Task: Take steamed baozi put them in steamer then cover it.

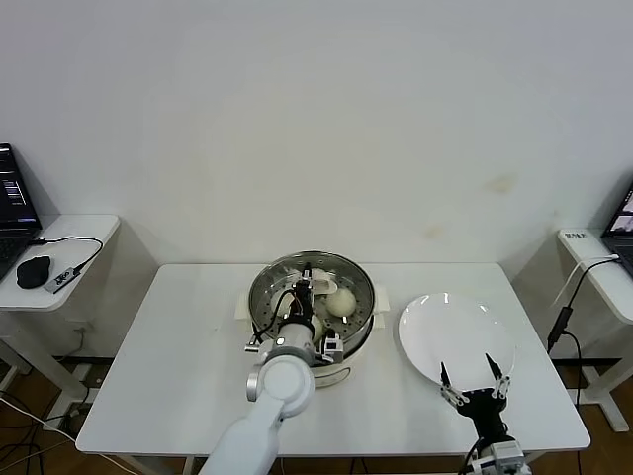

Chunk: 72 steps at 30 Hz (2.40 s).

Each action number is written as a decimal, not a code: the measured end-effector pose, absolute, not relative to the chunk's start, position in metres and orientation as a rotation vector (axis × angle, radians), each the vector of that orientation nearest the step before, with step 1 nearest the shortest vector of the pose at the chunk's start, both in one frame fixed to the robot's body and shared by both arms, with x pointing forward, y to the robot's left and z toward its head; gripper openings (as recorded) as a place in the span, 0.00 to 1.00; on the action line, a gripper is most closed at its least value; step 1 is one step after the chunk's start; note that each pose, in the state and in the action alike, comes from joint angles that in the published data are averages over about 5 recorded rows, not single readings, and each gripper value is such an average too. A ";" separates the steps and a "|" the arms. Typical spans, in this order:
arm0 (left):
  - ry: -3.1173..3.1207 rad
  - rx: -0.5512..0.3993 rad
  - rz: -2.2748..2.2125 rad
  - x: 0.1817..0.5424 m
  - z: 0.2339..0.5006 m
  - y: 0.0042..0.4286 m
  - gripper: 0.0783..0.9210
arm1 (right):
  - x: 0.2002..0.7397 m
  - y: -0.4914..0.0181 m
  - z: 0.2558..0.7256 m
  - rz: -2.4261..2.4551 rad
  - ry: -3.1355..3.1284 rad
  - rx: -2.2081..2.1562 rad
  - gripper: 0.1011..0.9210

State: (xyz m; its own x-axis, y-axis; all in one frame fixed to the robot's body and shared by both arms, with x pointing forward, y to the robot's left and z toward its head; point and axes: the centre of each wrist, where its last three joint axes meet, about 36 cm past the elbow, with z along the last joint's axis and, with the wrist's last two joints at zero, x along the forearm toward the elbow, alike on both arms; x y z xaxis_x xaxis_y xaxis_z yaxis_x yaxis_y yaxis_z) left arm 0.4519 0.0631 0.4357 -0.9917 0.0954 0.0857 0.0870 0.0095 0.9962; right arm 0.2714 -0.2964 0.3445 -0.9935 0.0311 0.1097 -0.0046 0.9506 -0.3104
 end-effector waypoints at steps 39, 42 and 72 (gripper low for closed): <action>2.350 0.236 1.883 0.340 0.466 0.122 0.88 | 0.265 -0.298 0.343 0.496 -2.985 -0.003 0.88; 2.434 0.255 1.762 0.325 0.464 0.137 0.88 | 0.264 -0.299 0.343 0.495 -2.989 0.001 0.88; 3.210 -0.013 0.149 0.247 0.391 0.254 0.88 | 0.237 -0.312 0.344 0.404 -2.997 0.095 0.88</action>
State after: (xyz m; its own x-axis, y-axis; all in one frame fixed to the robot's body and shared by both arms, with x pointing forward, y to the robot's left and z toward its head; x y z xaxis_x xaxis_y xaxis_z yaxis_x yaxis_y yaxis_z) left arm 0.2468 0.2538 0.3911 -0.9974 -0.0113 0.0714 -0.0046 0.9957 0.0927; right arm 0.2368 -0.3122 0.3437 -0.9914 -0.0463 0.1226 -0.0771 0.9626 -0.2598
